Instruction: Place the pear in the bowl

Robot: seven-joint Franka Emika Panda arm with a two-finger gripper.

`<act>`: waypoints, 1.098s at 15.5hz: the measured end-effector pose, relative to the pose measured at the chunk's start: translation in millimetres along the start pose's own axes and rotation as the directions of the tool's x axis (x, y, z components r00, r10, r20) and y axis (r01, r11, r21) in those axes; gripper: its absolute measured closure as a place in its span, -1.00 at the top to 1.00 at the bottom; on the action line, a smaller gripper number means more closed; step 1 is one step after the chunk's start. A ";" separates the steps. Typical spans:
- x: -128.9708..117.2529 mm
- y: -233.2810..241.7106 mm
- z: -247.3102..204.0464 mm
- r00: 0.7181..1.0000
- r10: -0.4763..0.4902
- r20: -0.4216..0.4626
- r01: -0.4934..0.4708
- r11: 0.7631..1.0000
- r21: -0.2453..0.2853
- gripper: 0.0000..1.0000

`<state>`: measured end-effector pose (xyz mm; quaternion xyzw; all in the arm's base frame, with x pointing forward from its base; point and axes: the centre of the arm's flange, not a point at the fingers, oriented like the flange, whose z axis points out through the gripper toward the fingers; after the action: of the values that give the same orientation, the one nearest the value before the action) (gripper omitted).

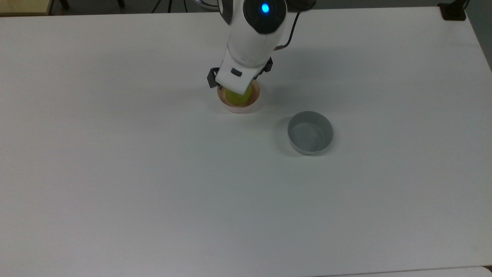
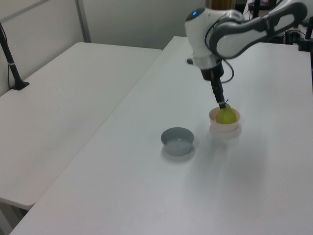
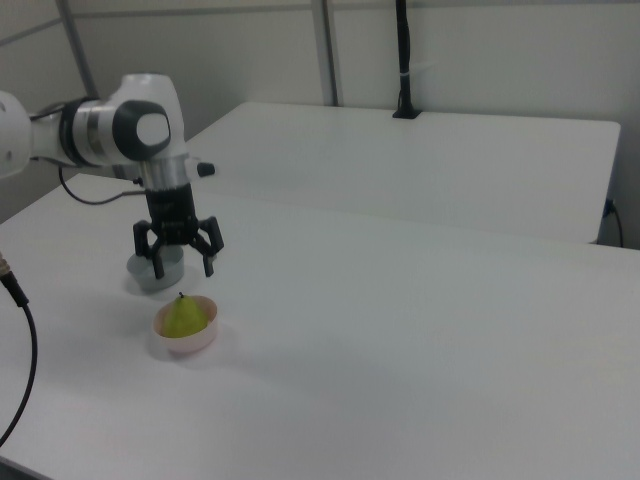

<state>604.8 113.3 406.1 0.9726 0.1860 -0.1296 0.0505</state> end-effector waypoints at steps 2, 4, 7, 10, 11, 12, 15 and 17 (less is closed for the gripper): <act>-18.4 18.4 -32.2 0.998 0.032 -0.058 -0.031 0.999 0.006 1.00; -40.4 38.2 -61.4 0.993 0.068 -0.101 -0.066 0.998 0.018 1.00; -65.3 59.9 -92.9 0.983 0.109 -0.147 -0.106 0.994 0.031 1.00; -82.7 91.3 -102.3 0.961 0.219 -0.169 -0.210 0.975 0.071 1.00; -88.0 104.2 -102.3 0.946 0.276 -0.168 -0.265 0.960 0.086 1.00; -92.7 116.2 -101.6 0.933 0.320 -0.165 -0.307 0.947 0.097 1.00; -107.6 150.4 -96.8 0.903 0.400 -0.156 -0.385 0.916 0.116 1.00; -116.4 168.3 -94.0 0.890 0.431 -0.152 -0.415 0.901 0.124 1.00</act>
<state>585.4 -69.3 536.4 0.9986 -0.0325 -0.0373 0.0181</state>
